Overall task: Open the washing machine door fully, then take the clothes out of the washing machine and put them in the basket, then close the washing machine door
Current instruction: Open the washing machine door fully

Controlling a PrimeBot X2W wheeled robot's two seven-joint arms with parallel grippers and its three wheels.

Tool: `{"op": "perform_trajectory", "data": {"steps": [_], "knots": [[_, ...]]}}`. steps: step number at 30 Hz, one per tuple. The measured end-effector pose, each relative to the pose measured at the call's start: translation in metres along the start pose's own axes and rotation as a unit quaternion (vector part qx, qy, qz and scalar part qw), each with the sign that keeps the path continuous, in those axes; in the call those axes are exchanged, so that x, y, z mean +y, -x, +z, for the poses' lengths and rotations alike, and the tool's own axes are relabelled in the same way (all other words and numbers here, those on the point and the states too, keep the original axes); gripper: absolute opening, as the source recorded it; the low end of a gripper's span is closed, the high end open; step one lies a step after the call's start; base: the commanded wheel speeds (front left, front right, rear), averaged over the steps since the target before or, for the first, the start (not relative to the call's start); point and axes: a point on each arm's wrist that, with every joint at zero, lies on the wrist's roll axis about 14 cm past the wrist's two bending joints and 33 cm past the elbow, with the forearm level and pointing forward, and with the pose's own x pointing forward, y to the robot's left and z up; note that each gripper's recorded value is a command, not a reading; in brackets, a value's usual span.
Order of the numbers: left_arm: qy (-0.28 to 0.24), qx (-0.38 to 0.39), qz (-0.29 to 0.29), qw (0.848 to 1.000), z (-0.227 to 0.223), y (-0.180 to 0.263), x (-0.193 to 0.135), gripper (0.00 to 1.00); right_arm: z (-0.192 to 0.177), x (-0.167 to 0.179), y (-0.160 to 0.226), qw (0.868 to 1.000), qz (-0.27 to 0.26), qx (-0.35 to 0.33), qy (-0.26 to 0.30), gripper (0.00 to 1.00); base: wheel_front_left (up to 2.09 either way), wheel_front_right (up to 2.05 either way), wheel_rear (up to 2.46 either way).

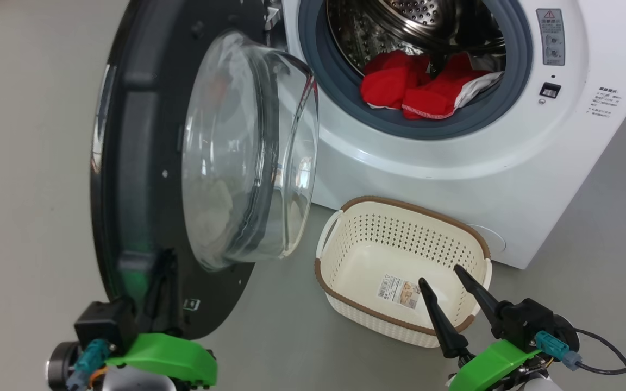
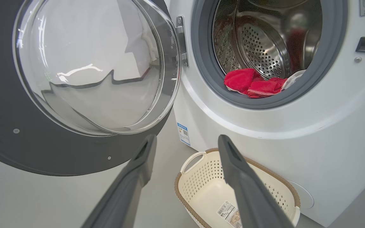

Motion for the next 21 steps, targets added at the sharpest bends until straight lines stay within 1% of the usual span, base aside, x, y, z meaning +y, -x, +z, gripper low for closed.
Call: {"op": "perform_trajectory", "data": {"steps": [7,13,21], "knots": [[-0.004,0.001,0.051,0.999,0.002,-0.004,0.03,0.0,-0.003,-0.002,-0.007,1.0,0.003,0.004,0.007,1.0,0.0,0.0,0.0],[-0.004,0.002,0.089,0.996,0.001,-0.007,0.053,0.0,-0.009,-0.011,-0.008,1.0,-0.006,0.012,0.012,1.0,0.0,0.0,0.0],[-0.013,0.007,0.143,0.99,-0.005,-0.014,0.092,0.0,-0.013,-0.018,-0.012,1.0,-0.01,0.015,0.019,1.0,0.0,0.0,0.0]]}}
